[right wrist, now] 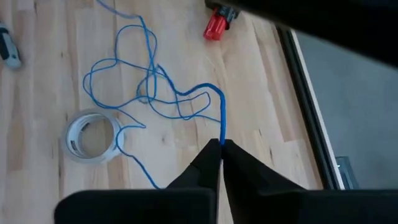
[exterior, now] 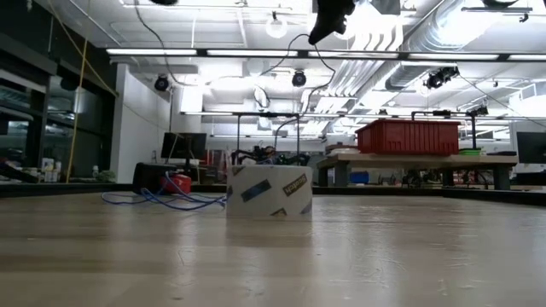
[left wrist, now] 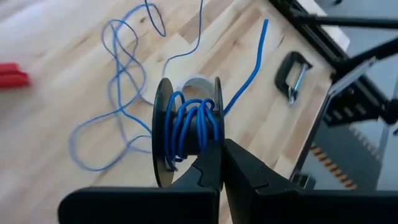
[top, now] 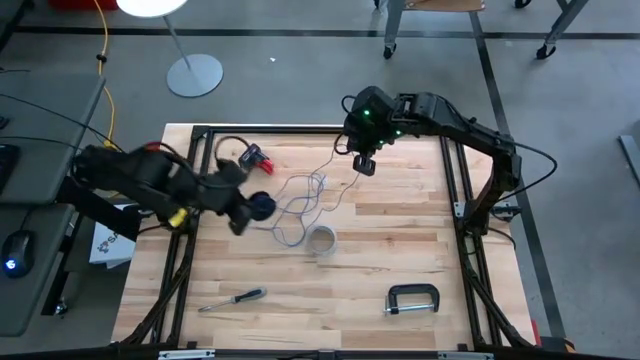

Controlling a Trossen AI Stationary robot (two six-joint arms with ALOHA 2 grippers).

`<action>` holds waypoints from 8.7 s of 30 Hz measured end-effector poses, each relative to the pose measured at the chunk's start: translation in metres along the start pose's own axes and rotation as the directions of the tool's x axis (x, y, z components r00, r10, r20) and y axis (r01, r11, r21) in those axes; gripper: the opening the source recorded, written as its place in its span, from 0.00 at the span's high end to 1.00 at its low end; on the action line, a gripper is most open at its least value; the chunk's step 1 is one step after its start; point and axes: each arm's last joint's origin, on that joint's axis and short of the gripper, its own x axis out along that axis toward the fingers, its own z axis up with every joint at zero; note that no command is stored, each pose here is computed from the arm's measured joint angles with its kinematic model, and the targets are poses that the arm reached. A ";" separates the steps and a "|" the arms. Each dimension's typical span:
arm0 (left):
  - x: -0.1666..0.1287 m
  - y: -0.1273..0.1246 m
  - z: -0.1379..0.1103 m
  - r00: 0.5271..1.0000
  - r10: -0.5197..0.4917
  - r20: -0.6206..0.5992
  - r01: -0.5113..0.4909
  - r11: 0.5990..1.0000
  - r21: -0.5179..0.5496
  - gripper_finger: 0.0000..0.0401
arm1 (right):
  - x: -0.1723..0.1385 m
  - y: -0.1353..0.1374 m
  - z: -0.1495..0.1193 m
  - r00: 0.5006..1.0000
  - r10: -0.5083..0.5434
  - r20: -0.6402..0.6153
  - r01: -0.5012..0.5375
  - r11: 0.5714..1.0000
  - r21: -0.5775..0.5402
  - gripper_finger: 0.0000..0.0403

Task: Coil cords
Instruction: Coil the blue wire on the spool

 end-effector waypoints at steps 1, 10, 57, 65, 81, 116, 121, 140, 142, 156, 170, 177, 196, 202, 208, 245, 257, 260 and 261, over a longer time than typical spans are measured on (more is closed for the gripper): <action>-0.008 0.002 0.002 1.000 0.002 -0.005 -0.002 1.000 0.019 1.00 | 0.000 0.000 0.000 1.000 0.000 -0.001 0.000 1.000 0.000 0.96; -0.066 0.019 0.019 0.997 -0.080 0.012 0.076 0.975 0.207 1.00 | 0.000 0.015 -0.006 0.992 -0.077 -0.095 0.084 0.994 0.066 0.63; -0.121 -0.034 0.131 0.434 -0.475 0.765 0.081 0.867 0.492 1.00 | -0.015 0.080 0.107 0.423 0.151 0.893 -0.275 0.961 -0.032 0.51; -0.119 -0.039 0.136 0.392 -0.484 0.783 0.066 0.863 0.501 1.00 | -0.016 0.075 0.109 0.400 0.113 0.910 -0.279 0.960 0.004 0.51; -0.110 -0.040 0.144 0.385 -0.457 0.802 0.017 0.872 0.488 1.00 | -0.008 0.075 0.110 0.401 0.114 0.909 -0.310 0.950 0.018 0.55; -0.181 0.018 0.095 0.631 -0.461 0.624 0.353 0.887 0.298 1.00 | -0.069 0.079 0.096 0.405 0.356 0.842 -0.280 0.925 -0.256 1.00; -0.156 0.006 0.107 0.673 -0.560 0.483 0.475 0.828 0.298 1.00 | -0.085 0.078 0.097 0.350 0.414 0.840 -0.290 0.901 -0.323 1.00; -0.095 -0.007 0.154 0.577 -0.809 0.112 0.768 0.584 0.263 1.00 | -0.097 0.076 0.097 0.316 0.451 0.835 -0.237 0.889 -0.391 1.00; -0.091 -0.008 0.155 0.557 -0.828 0.062 0.796 0.553 0.246 1.00 | -0.099 0.075 0.098 0.298 0.442 0.846 -0.222 0.894 -0.389 1.00; -0.050 -0.026 0.184 0.374 -0.919 -0.127 0.917 0.346 0.200 1.00 | -0.100 0.067 0.102 0.255 0.409 0.876 -0.165 0.911 -0.377 1.00; -0.045 -0.040 0.229 0.104 -0.994 -0.033 0.851 0.072 0.520 1.00 | -0.098 0.071 0.103 0.246 0.413 0.877 -0.197 0.907 -0.372 1.00; -0.055 -0.030 0.237 0.071 -0.992 0.105 0.702 0.124 0.701 1.00 | -0.098 0.076 0.103 0.245 0.417 0.875 -0.226 0.903 -0.367 1.00; -0.071 -0.016 0.244 -0.003 -0.971 0.238 0.521 0.202 0.829 1.00 | -0.087 0.077 0.105 0.283 0.380 0.881 -0.269 0.913 -0.307 1.00; -0.071 -0.016 0.244 -0.010 -0.969 0.247 0.520 0.206 0.829 1.00 | -0.086 0.076 0.108 0.266 0.327 0.907 -0.253 0.931 -0.262 1.00; -0.078 -0.013 0.244 -0.019 -0.964 0.265 0.499 0.220 0.838 1.00 | -0.088 0.074 0.108 0.275 0.282 0.919 -0.299 0.934 -0.197 0.94; -0.096 -0.006 0.240 -0.023 -0.955 0.296 0.410 0.261 0.874 1.00 | -0.068 0.079 0.102 0.458 0.249 0.854 -0.259 0.956 -0.140 0.62; -0.095 -0.004 0.241 -0.011 -0.953 0.304 0.407 0.273 0.872 1.00 | -0.068 0.079 0.102 0.460 0.231 0.857 -0.218 0.965 -0.143 0.93; -0.095 -0.002 0.242 -0.006 -0.952 0.307 0.403 0.278 0.872 1.00 | -0.068 0.079 0.102 0.461 0.227 0.858 -0.213 0.967 -0.142 0.98; -0.096 0.000 0.242 -0.001 -0.951 0.308 0.402 0.282 0.871 1.00 | -0.068 0.079 0.102 0.460 0.229 0.858 -0.214 0.966 -0.143 0.99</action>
